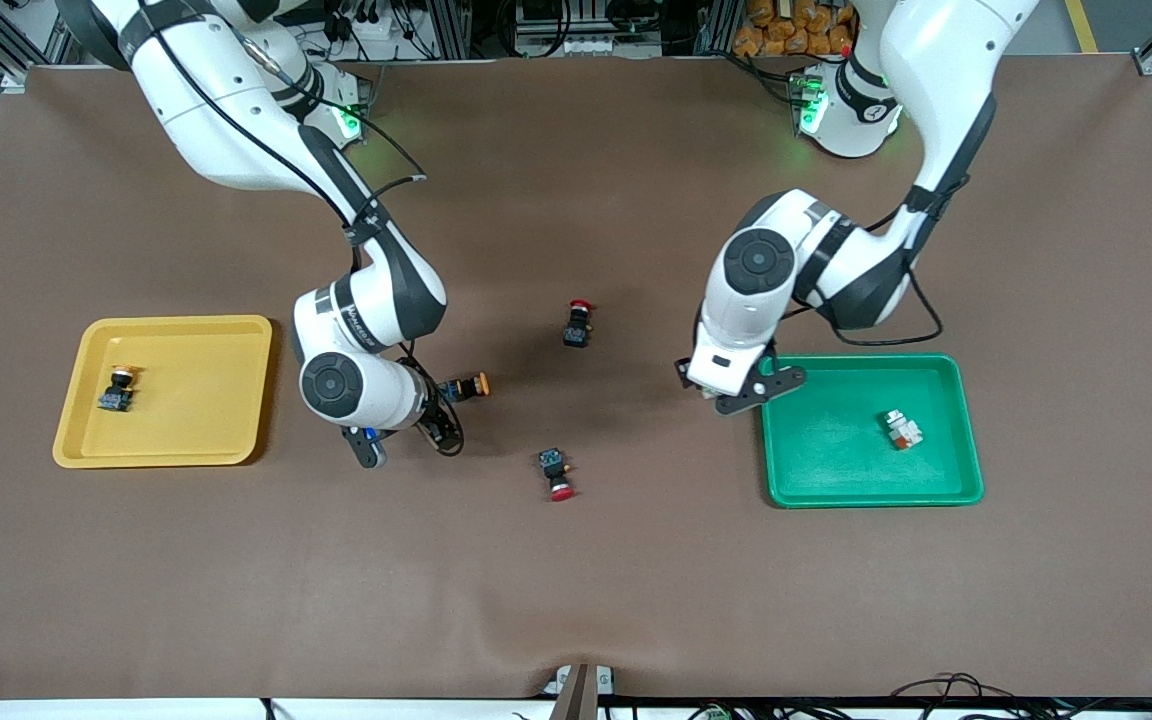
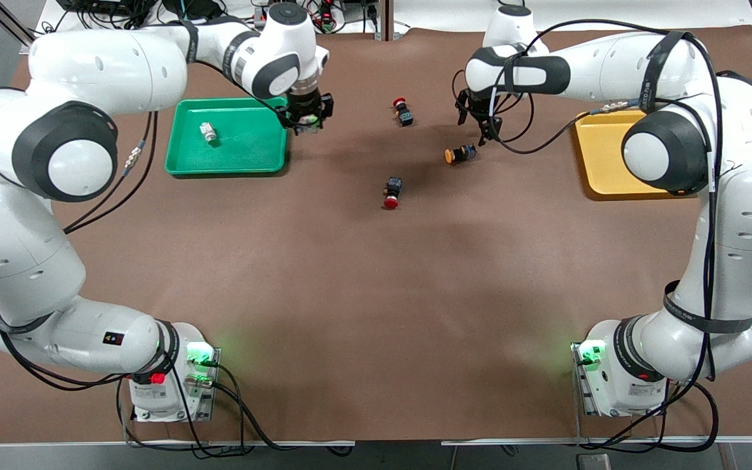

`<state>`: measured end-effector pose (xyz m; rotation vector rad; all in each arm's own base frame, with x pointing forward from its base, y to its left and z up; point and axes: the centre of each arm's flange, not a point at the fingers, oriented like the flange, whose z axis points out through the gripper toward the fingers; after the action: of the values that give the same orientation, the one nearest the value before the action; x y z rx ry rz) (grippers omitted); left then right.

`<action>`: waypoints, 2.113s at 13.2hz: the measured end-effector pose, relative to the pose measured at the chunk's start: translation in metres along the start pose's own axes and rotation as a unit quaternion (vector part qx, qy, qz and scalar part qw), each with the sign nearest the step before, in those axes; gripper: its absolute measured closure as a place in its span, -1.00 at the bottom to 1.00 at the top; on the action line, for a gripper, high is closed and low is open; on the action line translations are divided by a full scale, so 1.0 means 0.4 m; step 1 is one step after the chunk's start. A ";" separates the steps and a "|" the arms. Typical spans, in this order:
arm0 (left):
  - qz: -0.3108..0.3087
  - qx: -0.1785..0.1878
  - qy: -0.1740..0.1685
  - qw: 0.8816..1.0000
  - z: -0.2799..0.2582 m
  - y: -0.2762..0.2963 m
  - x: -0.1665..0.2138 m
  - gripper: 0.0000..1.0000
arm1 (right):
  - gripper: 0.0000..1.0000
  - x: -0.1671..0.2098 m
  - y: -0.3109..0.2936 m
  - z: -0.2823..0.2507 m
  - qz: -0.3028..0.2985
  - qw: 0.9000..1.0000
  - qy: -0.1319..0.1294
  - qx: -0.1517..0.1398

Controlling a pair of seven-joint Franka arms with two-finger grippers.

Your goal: Place green and yellow buttons in trays

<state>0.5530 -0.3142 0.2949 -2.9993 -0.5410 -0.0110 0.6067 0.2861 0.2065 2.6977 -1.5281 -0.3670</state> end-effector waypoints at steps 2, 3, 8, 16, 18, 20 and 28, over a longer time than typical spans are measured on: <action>-0.002 0.012 -0.005 1.000 -0.007 -0.089 0.085 -0.31 | -1.00 -0.009 0.013 0.027 0.009 1.000 0.000 -0.009; -0.009 0.014 -0.007 1.000 -0.005 -0.140 0.134 -0.31 | -1.00 -0.011 0.015 0.034 0.015 1.000 0.000 -0.009; -0.026 0.016 -0.021 0.999 0.027 -0.372 0.309 -0.31 | -0.15 -0.034 0.011 0.048 0.019 1.000 0.005 0.008; -0.033 -0.006 -0.028 0.999 0.122 -0.486 0.381 -0.31 | 0.32 0.008 0.029 0.022 0.013 1.000 0.001 -0.026; -0.031 -0.017 -0.029 0.999 0.161 -0.478 0.383 -0.31 | 0.33 0.095 0.059 -0.087 -0.014 0.998 -0.012 -0.052; -0.024 -0.024 -0.032 0.999 0.186 -0.454 0.372 -0.31 | 0.33 0.227 0.122 -0.222 -0.053 0.997 -0.029 -0.053; -0.010 -0.038 -0.023 0.999 0.181 -0.398 0.362 -0.88 | 0.33 0.720 0.437 -0.317 -0.224 0.971 -0.078 -0.040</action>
<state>0.6325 -0.1083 0.2409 -3.0749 -0.5869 0.0373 0.6283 -0.0617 0.2972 2.9883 -0.8822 -0.6479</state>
